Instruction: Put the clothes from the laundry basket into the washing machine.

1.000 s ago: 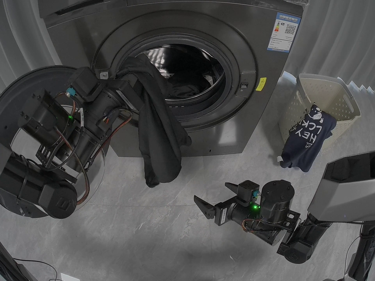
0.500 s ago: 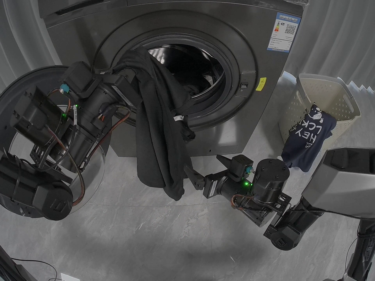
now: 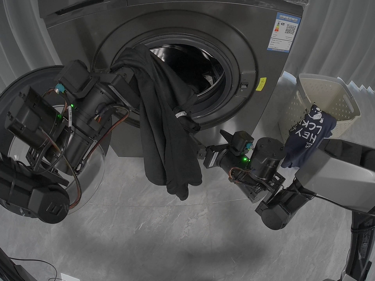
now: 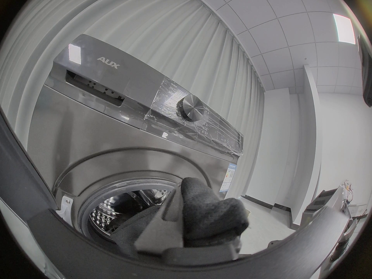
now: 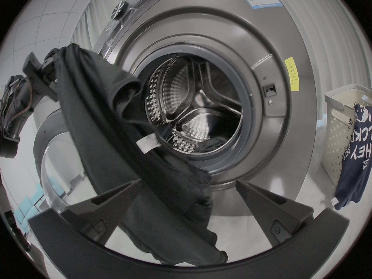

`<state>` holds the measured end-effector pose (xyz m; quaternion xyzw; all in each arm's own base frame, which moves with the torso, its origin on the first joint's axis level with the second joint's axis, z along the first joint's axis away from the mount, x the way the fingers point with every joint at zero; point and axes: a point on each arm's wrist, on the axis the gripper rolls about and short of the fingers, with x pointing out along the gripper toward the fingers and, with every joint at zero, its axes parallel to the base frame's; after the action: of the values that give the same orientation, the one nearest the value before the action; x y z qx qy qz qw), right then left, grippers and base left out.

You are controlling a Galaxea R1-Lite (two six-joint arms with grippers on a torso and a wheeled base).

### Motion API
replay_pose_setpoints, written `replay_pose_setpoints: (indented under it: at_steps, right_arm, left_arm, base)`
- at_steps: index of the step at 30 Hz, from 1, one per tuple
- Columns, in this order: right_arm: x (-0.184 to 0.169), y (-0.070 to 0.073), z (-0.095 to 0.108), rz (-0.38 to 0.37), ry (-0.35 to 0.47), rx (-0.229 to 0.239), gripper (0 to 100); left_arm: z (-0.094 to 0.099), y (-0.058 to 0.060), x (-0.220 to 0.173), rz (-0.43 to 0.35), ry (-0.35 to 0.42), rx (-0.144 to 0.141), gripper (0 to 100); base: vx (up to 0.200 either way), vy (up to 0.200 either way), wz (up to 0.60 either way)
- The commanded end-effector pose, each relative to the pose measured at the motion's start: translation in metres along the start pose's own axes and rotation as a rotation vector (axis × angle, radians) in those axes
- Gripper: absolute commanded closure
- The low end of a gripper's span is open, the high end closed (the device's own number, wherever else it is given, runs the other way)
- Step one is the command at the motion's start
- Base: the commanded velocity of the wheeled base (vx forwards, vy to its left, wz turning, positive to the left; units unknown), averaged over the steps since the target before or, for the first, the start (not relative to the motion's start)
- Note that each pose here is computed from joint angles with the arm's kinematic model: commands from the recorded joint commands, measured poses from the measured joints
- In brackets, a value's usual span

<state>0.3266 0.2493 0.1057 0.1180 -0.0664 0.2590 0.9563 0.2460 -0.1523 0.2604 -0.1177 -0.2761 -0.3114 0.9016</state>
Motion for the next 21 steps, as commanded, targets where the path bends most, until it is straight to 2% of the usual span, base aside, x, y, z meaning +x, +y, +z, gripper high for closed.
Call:
replay_pose_setpoints:
  at_steps: [1, 7, 11, 20, 21]
  right_arm:
    - [0.006, -0.011, 0.001, -0.024, -0.016, -0.004, 0]
    - [0.007, -0.015, 0.001, -0.034, -0.017, -0.007, 0]
    - [0.015, -0.016, -0.007, -0.034, -0.018, -0.017, 0]
    - [0.017, -0.008, 0.004, 0.012, -0.055, -0.015, 0]
    - [0.013, -0.006, 0.011, 0.019, -0.063, -0.014, 0]
  left_arm:
    - [0.001, -0.001, -0.001, -0.006, 0.000, -0.004, 100]
    - [0.000, -0.005, -0.002, -0.017, 0.004, -0.012, 100]
    - [0.000, -0.007, -0.002, -0.023, 0.006, -0.014, 100]
    - [-0.003, -0.007, -0.003, -0.021, 0.015, -0.014, 100]
    - [-0.003, -0.006, -0.003, -0.020, 0.015, -0.015, 100]
  base:
    - [0.000, 0.000, 0.00]
    - [0.000, 0.000, 0.00]
    - [0.000, 0.000, 0.00]
    - [0.000, 0.000, 0.00]
    - [0.000, 0.000, 0.00]
